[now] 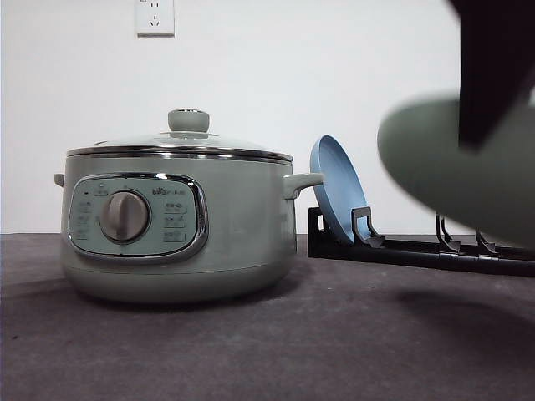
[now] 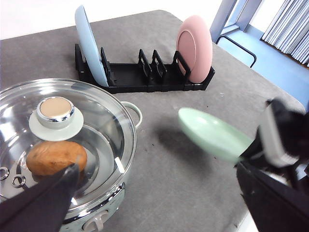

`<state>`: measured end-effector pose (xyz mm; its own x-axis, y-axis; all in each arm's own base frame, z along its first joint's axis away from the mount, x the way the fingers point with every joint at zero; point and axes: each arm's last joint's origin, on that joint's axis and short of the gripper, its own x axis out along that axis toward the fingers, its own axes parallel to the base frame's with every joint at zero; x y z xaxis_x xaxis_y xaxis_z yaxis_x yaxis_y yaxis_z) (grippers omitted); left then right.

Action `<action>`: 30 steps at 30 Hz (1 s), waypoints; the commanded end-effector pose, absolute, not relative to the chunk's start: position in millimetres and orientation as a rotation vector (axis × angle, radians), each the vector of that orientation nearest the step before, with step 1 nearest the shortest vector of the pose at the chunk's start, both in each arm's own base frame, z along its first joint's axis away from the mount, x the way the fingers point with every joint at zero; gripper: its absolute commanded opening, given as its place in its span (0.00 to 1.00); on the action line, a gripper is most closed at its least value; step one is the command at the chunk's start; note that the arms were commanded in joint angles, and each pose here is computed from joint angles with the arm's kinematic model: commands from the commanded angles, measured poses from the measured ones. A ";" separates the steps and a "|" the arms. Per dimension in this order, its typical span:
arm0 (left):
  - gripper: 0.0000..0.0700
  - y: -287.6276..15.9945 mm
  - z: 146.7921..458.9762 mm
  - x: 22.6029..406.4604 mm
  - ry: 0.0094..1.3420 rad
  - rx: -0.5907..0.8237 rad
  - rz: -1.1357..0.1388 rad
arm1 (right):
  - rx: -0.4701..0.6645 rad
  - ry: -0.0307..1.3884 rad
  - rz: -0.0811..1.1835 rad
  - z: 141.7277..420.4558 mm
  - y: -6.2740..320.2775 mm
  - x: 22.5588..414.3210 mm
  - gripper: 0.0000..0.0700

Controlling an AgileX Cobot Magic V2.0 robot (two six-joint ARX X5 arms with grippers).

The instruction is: Transfer potato from steamer to green plate

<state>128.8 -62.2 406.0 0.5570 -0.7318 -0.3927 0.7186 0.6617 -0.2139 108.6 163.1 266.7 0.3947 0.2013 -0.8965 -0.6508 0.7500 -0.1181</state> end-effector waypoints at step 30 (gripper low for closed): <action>0.96 -64.9 408.4 133.7 0.491 -0.032 -0.863 | -0.507 1.249 0.681 194.8 216.5 124.7 0.66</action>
